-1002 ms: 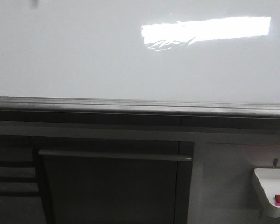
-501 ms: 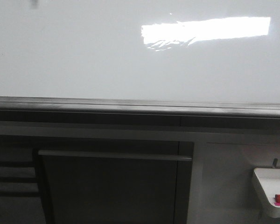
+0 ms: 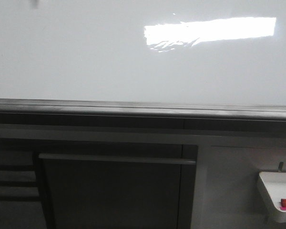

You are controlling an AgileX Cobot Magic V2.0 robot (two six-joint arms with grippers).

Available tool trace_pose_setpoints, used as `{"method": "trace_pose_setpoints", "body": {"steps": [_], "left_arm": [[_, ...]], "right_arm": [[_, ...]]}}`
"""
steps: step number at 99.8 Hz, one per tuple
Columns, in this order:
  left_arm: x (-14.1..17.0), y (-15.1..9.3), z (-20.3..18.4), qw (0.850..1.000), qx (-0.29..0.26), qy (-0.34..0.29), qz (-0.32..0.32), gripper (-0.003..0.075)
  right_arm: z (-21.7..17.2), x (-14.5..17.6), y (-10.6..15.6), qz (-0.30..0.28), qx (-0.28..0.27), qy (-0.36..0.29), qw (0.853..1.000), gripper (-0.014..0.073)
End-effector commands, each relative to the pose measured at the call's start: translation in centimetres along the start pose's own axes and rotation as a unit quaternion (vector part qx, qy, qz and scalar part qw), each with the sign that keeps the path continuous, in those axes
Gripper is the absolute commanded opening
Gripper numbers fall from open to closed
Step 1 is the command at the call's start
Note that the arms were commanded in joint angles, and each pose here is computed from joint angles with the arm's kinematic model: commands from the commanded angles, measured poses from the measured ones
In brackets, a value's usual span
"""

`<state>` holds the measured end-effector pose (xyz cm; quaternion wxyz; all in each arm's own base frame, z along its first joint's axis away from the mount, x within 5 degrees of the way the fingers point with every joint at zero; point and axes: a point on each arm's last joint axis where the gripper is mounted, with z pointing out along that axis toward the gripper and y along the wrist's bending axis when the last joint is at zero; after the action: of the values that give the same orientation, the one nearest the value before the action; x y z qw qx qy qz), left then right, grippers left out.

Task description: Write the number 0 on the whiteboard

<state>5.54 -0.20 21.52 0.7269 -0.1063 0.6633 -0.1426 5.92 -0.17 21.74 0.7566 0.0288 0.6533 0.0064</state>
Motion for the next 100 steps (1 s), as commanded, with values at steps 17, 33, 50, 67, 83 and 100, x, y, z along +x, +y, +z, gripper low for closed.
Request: {"method": "trace_pose_setpoints", "body": {"steps": [17, 33, 50, 67, 83, 100], "left_arm": [[0.2, 0.5, 0.1, 0.999, -0.013, -0.024, -0.039, -0.002], [0.0, 0.3, 0.3, 0.997, -0.015, -0.008, -0.073, -0.002], [-3.1, -1.6, 0.8, 0.999, 0.011, 0.031, -0.027, -0.002], [-8.5, -4.1, 1.7, 0.996, 0.034, 0.055, 0.06, -0.002], [-11.9, -5.5, 2.3, 0.994, 0.048, 0.048, 0.089, -0.002], [-13.1, -6.0, 2.2, 0.992, 0.05, 0.043, 0.108, -0.002]], "right_arm": [[0.0, -0.2, -0.1, 0.206, 0.0, -0.028, 0.978, -0.0073], [0.0, -1.0, -0.2, 0.278, 0.003, -0.04, 0.96, -0.0073], [0.1, -5.8, 0.2, 0.218, 0.011, 0.019, 0.976, -0.0073], [0.3, -12.0, 0.4, 0.077, 0.02, 0.037, 0.996, -0.0073], [0.5, -14.7, 0.5, 0.006, 0.022, 0.078, 0.997, -0.0073], [0.4, -15.1, 0.7, -0.01, -0.001, 0.088, 0.996, -0.0057]]}}
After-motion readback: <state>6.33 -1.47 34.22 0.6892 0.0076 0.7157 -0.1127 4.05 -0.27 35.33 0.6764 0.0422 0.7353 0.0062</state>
